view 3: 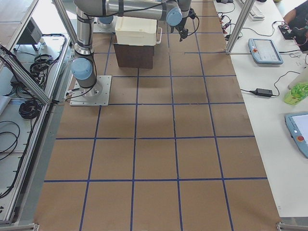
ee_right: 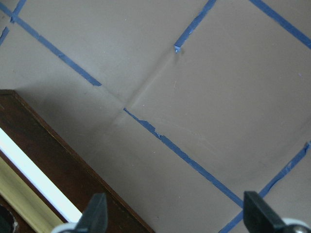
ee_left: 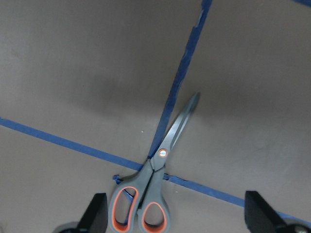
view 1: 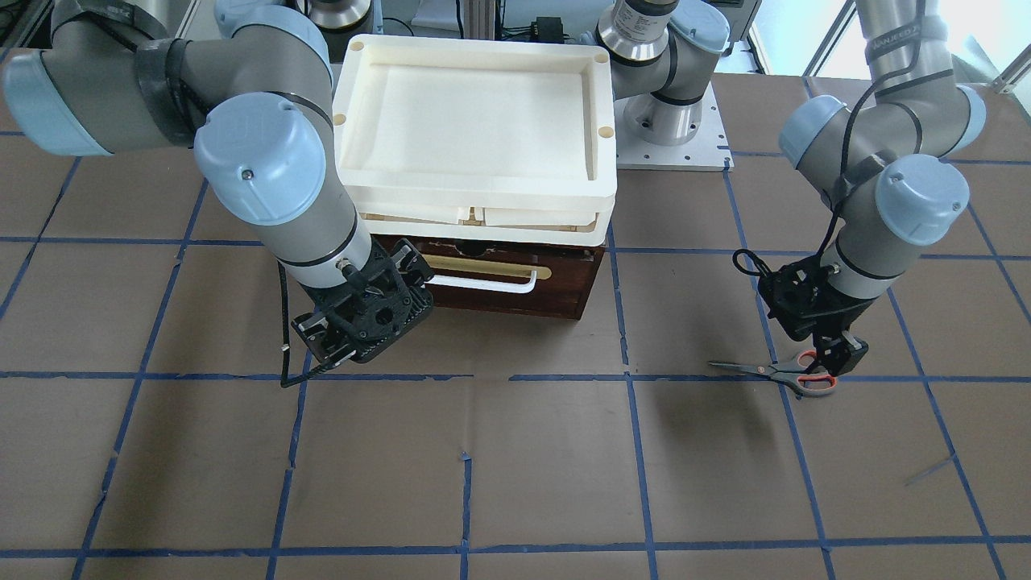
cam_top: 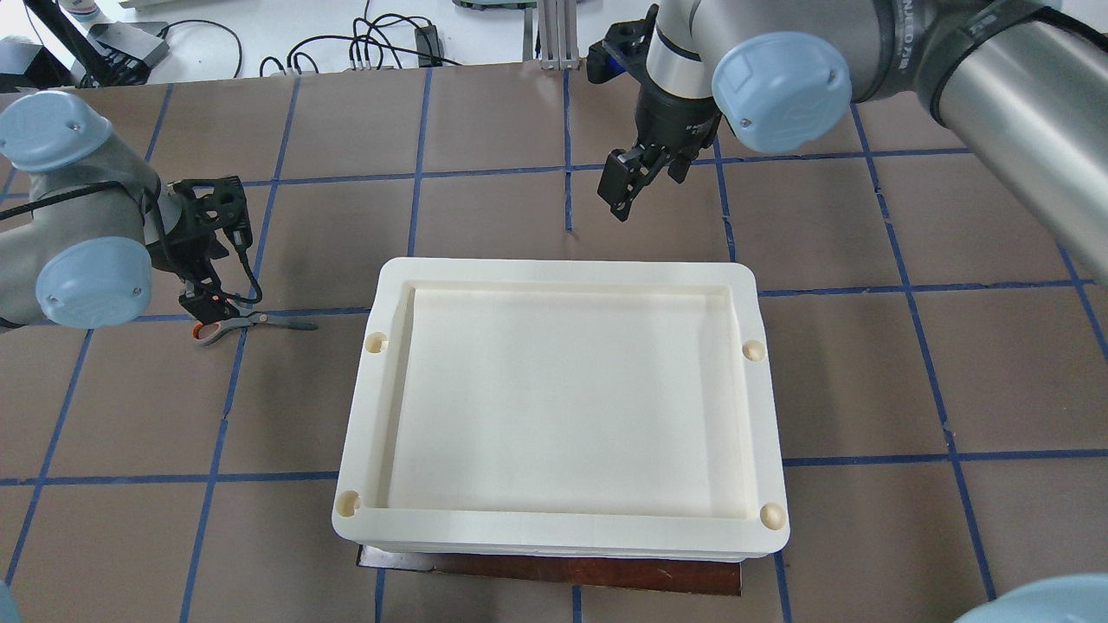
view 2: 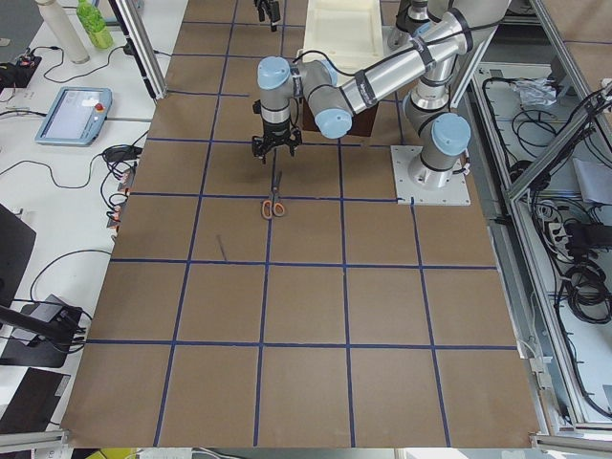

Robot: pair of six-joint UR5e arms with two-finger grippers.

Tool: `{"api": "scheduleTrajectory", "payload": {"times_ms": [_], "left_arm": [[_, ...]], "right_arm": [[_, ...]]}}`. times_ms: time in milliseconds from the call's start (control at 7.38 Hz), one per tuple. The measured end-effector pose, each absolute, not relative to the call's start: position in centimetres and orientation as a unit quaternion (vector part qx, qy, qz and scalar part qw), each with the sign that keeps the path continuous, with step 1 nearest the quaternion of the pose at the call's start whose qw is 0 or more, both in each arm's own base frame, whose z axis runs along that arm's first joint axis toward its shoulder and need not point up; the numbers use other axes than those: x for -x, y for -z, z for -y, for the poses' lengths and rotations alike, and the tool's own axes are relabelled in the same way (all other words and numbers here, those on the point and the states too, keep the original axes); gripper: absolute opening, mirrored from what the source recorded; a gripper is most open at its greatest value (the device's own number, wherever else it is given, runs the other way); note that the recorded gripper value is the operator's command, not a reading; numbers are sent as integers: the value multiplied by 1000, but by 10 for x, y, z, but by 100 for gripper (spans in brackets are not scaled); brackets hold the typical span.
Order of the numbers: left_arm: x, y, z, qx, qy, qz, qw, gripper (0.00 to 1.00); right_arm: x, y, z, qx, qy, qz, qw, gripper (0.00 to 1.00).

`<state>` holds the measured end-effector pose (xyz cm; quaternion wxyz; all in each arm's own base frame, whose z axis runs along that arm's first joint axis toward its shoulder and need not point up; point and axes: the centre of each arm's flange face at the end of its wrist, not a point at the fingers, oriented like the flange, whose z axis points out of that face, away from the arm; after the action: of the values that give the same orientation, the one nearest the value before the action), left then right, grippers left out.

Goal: Place scissors in drawer with both arms

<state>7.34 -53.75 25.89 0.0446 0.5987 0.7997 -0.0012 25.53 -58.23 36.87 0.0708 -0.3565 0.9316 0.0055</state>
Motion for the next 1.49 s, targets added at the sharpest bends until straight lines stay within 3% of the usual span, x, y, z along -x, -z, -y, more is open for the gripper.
{"api": "scheduleTrajectory", "payload": {"times_ms": [949,1491], "left_arm": [[-109,-179,550,-694,8,-720,-17,98],[-111,-167,552,-712,5,-701,-21,78]], "right_arm": [[-274,-330,571,462,-27,-877,128,100],[-293,-324,561,520,-34,-843,132,100]]}}
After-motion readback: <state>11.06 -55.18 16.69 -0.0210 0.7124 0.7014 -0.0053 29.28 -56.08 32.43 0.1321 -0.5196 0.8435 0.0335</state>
